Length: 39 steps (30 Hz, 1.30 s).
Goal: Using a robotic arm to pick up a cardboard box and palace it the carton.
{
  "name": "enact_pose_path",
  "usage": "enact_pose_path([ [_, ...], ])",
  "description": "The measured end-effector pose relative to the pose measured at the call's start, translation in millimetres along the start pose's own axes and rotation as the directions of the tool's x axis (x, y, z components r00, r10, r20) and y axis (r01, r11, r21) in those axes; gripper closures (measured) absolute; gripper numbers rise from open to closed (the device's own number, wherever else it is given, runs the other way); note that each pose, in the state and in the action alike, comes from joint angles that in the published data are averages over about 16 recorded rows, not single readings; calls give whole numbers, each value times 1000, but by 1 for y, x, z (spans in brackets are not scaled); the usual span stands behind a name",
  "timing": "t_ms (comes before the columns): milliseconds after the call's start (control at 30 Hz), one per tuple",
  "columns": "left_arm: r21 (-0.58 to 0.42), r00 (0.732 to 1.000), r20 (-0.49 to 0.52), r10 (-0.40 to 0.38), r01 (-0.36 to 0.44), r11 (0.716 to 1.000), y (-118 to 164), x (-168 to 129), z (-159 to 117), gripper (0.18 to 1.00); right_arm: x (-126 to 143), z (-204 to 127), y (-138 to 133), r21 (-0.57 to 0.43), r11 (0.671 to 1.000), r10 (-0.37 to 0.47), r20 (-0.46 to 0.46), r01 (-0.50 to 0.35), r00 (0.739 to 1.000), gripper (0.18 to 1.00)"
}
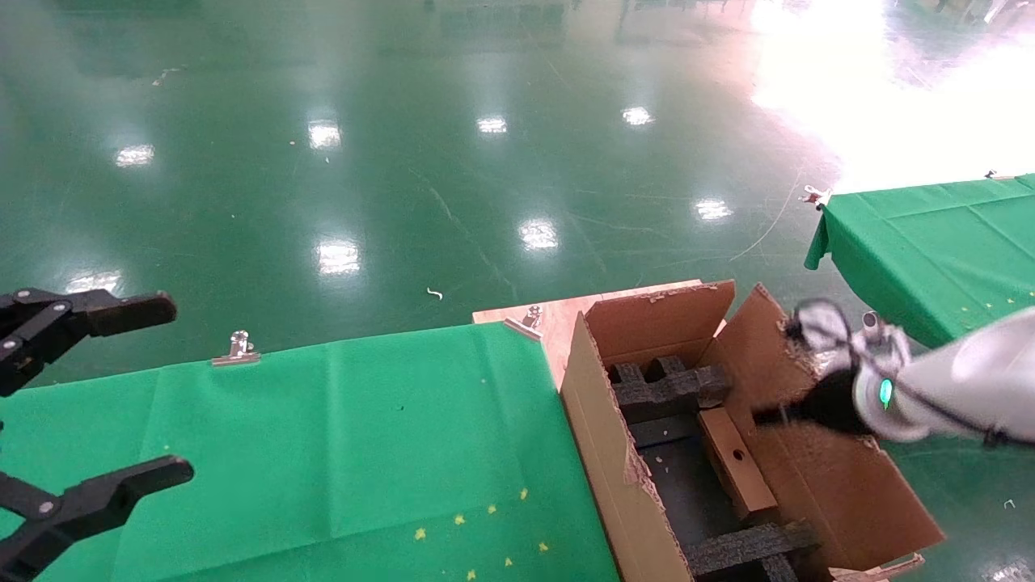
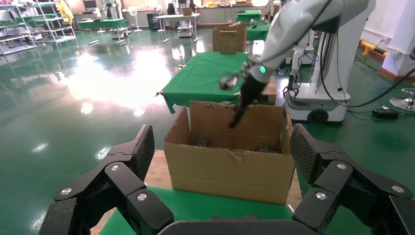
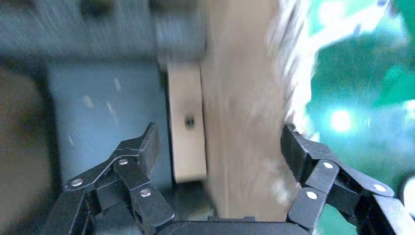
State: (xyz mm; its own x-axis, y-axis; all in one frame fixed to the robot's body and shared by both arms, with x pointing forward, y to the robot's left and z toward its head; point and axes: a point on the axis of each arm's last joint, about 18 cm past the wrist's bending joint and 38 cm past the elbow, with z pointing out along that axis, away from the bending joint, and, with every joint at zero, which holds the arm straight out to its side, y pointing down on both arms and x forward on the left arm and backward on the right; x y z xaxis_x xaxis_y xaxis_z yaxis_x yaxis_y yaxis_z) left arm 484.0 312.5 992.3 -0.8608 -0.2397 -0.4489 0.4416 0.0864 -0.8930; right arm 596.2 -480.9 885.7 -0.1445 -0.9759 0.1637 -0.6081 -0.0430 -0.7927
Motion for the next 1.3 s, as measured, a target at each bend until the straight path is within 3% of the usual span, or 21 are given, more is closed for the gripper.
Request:
enact_pose_path([
  [300,0,1000,0,0,0,1000,0,0,0,184,-10,-59,-71,178,982,30,170,-61,985,233],
  [500,0,1000,0,0,0,1000,0,0,0,184,-18,-92,-95,242,966,26,276,-96,961,194],
  [767,0,1000,0,0,0,1000,0,0,0,184,-24,-102,-100,249,964,11,325,-97,946,178],
  [1000,0,1000,0,0,0,1000,0,0,0,184,-40,-98,-95,231,972,-51,363,-38,930,178],
  [1133,0,1000,1,0,0,1000,0,0,0,184,-55,-98,-92,231,973,-110,411,13,905,178],
  [1300,0,1000,1,0,0,1000,0,0,0,184,-76,-101,-87,243,967,-193,482,82,855,178],
])
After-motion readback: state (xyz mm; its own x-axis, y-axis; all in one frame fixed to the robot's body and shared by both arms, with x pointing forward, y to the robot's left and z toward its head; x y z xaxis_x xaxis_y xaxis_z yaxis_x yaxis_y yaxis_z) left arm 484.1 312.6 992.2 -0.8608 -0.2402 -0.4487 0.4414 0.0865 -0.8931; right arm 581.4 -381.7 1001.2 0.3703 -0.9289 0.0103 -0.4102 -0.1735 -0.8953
